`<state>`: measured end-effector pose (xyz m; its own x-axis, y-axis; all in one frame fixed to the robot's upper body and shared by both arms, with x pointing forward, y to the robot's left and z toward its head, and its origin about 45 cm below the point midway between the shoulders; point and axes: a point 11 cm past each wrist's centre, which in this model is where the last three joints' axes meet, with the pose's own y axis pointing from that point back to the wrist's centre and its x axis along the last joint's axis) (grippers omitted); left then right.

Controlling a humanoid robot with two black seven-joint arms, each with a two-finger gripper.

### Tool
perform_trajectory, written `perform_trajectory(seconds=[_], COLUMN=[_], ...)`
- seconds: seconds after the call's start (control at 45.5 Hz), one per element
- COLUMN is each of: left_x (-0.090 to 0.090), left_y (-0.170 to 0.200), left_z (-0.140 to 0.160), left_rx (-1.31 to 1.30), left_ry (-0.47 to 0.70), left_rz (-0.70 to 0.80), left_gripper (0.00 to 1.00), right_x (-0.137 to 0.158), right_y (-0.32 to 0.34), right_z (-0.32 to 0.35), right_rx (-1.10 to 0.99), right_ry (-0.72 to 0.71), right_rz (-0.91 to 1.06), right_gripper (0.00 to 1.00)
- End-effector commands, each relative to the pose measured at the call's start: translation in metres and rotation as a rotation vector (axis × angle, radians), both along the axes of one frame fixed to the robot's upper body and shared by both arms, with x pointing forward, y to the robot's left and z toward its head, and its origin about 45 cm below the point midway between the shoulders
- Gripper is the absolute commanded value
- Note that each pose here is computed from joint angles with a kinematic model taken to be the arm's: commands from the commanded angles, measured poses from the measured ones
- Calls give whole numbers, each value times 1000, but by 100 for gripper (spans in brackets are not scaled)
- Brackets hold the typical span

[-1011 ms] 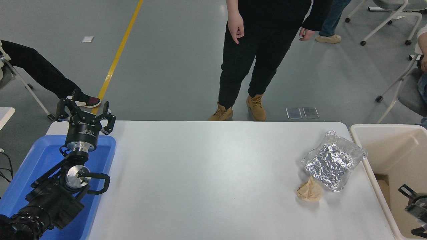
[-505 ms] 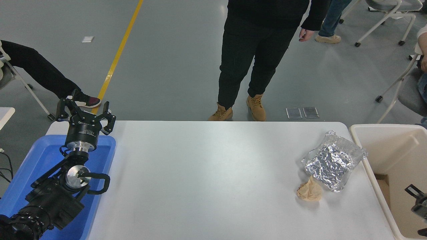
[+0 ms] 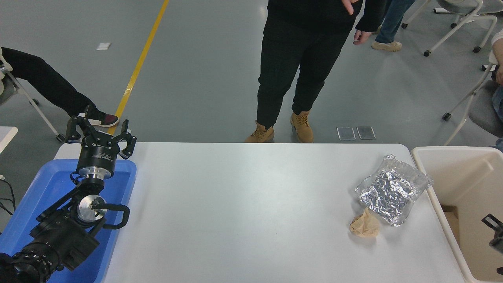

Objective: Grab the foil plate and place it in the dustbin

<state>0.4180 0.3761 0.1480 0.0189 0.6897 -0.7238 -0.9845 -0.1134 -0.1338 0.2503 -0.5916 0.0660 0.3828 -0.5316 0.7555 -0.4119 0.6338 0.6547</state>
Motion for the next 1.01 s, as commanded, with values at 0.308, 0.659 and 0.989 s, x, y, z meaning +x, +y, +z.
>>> perform_trajectory(seconds=[0.308,0.659,0.989], left_x=[0,0,0], left_y=[0,0,0], left_z=[0,0,0], left_rx=[1,-1,-1], left_ry=[1,0,0], left_rz=[0,0,0], left_gripper=[99,99,99], right_x=[4,57,111], right_y=[-10,-39,-30], right_z=[12,103,194], right_rx=[-20,-58,-155], right_ry=[-19,-189,-220], right_rz=[-17,-37,93], right_gripper=[74,100,100])
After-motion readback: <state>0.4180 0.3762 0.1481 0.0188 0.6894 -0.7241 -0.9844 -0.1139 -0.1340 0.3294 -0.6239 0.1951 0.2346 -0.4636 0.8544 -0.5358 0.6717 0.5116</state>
